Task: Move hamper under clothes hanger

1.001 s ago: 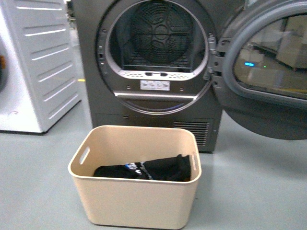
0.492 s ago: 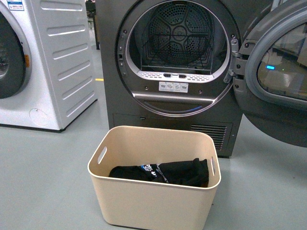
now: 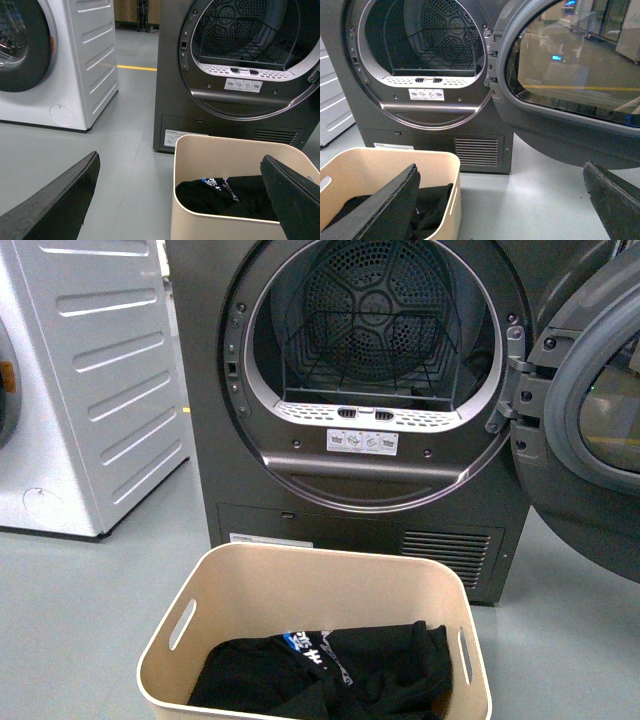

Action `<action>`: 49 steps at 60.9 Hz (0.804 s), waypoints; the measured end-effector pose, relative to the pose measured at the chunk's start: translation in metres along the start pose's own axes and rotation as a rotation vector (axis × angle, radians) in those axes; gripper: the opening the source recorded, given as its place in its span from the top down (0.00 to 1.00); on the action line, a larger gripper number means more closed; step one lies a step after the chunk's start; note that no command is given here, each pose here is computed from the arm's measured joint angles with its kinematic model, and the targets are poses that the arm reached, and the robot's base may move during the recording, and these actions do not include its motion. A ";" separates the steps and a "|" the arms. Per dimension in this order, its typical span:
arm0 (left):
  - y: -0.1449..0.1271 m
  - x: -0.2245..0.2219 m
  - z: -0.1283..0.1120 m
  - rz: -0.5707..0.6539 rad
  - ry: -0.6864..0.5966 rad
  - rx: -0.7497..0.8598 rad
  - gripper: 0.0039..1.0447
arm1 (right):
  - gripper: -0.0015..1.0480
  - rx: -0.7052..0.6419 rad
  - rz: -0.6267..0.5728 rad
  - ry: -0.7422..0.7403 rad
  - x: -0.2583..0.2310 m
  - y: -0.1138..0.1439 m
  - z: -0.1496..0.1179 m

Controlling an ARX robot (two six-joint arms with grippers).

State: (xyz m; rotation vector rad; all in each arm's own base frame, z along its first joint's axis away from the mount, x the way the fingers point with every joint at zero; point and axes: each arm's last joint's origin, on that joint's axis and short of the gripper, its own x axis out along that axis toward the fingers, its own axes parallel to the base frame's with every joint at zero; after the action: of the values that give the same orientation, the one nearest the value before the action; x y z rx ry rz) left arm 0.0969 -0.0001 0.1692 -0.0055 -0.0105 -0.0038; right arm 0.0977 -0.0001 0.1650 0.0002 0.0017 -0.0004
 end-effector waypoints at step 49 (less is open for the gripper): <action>0.001 0.253 -0.043 -0.029 0.875 0.220 0.06 | 0.07 0.004 0.138 0.616 0.218 0.014 -0.035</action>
State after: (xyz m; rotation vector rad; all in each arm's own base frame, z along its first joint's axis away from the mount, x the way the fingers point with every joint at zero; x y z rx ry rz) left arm 0.3506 0.0000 0.1291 0.2170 0.8636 -0.0337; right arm 0.3156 0.0142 0.1296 0.0042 0.6176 0.1373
